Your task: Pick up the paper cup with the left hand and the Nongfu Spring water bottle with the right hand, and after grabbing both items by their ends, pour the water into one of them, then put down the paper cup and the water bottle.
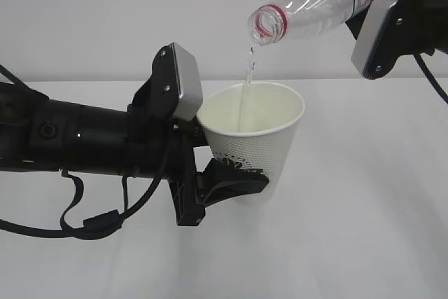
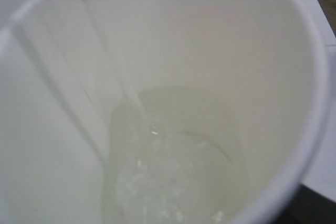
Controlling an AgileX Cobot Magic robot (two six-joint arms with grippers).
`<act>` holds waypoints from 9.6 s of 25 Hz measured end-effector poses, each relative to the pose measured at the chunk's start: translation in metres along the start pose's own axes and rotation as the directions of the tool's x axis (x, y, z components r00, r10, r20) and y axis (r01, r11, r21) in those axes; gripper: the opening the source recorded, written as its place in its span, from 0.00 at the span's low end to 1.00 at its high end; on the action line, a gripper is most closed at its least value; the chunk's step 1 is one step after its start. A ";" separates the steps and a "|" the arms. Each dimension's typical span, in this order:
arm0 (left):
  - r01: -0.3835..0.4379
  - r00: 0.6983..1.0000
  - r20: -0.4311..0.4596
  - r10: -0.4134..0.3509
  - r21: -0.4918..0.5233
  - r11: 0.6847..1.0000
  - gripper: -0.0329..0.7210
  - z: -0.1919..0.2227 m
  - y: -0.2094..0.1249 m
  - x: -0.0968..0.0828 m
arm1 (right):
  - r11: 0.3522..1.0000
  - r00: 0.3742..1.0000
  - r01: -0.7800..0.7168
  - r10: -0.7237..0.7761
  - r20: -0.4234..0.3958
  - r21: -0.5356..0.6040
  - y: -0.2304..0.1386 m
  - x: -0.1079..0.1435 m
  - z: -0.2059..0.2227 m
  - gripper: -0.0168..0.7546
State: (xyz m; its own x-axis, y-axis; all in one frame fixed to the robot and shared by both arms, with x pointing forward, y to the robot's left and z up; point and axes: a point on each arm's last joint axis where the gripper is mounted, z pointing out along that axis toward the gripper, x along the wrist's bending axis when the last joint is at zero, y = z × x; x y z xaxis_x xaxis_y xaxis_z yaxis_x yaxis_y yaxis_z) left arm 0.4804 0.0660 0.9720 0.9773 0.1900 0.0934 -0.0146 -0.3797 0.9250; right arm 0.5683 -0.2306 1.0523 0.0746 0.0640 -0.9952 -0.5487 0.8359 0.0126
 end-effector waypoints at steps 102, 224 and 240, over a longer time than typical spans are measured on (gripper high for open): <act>-0.031 0.999 0.026 0.031 0.022 0.999 0.68 0.001 -0.003 -0.002 | 1.000 1.000 0.019 -0.019 0.001 0.001 0.000 0.000 0.000 0.70; -0.066 0.997 -0.038 0.067 0.025 0.998 0.68 0.001 -0.003 0.004 | 0.998 0.998 0.065 -0.065 0.001 0.002 0.000 0.000 0.000 0.70; -0.066 0.997 -0.039 0.067 0.026 0.997 0.68 0.001 -0.003 0.004 | 0.998 0.998 0.069 -0.069 0.001 0.002 0.000 0.000 0.000 0.70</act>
State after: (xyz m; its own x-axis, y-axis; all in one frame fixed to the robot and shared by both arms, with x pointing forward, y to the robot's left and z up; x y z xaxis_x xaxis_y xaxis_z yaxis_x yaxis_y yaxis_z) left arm 0.4845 0.0673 0.9691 0.9652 0.1994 0.1694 -0.0734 -0.4148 0.9070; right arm 0.5684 -0.2308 1.0525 0.1134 0.0066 -0.9935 -0.5402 0.8397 -0.0560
